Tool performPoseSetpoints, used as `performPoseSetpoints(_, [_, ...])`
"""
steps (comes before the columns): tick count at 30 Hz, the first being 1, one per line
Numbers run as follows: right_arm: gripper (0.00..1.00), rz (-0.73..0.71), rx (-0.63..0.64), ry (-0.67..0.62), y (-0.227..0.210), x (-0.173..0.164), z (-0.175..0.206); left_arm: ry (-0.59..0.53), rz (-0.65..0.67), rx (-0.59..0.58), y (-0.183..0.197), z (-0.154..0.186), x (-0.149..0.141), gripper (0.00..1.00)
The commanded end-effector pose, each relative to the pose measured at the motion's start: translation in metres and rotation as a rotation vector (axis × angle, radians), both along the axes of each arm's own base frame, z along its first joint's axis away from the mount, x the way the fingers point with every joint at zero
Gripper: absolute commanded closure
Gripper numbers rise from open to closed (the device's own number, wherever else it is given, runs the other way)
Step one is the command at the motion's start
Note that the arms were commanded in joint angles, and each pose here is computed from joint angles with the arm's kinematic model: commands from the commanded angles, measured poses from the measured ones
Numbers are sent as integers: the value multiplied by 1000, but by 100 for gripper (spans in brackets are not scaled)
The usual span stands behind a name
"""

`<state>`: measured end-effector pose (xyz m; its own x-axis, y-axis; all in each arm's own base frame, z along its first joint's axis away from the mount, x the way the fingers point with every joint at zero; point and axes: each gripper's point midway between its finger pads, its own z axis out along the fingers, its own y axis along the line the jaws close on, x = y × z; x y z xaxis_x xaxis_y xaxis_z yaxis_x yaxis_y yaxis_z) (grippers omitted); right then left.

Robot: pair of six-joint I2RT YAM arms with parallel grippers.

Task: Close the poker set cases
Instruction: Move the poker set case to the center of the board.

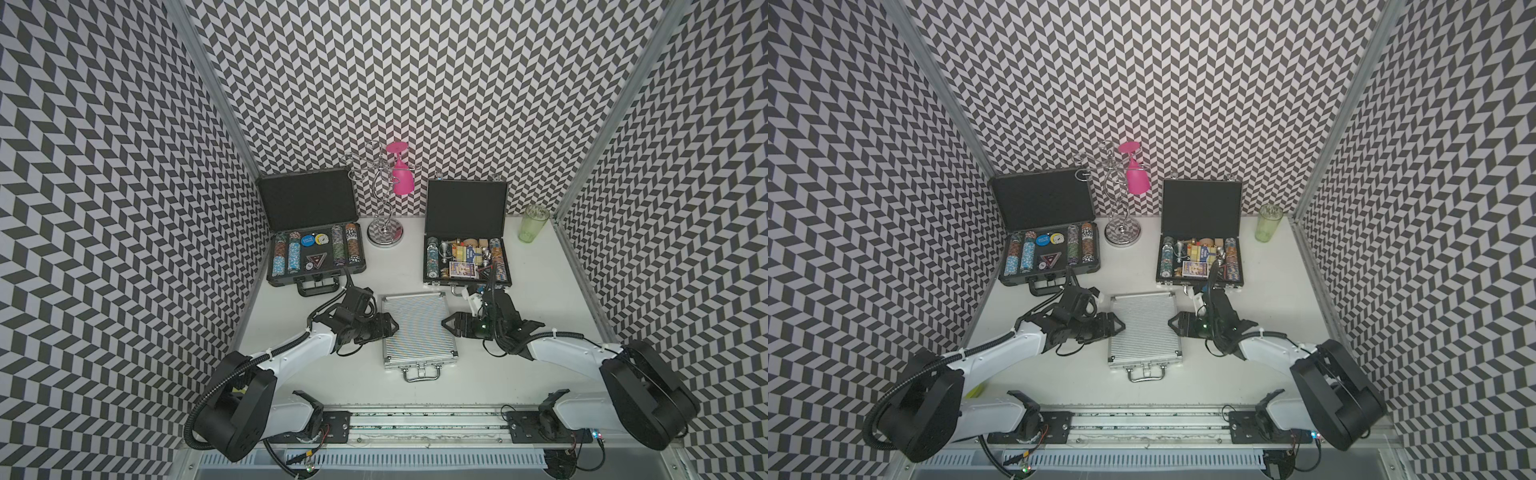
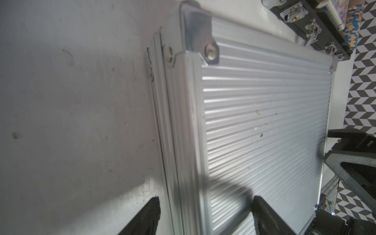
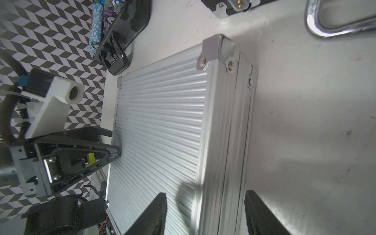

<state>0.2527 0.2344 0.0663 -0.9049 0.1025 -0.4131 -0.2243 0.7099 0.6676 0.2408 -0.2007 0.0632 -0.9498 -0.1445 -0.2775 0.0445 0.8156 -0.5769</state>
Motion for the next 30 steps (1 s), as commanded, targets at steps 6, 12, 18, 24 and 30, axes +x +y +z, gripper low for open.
performPoseSetpoints(6, [45, 38, 71, -38, 21, 3, 11, 13, 33, 23, 6, -10, -2, 33])
performPoseSetpoints(12, [49, 67, 77, -34, 34, 1, 9, 26, 82, 64, 14, -13, 2, 38])
performPoseSetpoints(18, [50, 108, 79, -31, 55, -2, 8, 26, 136, 84, 24, -10, 5, 39])
performPoseSetpoints(24, [51, 140, 86, -29, 75, -2, 8, 18, 190, 88, 37, -5, 8, 39])
performPoseSetpoints(30, [51, 170, 83, -28, 92, -1, 6, 18, 235, 95, 50, -4, 8, 39])
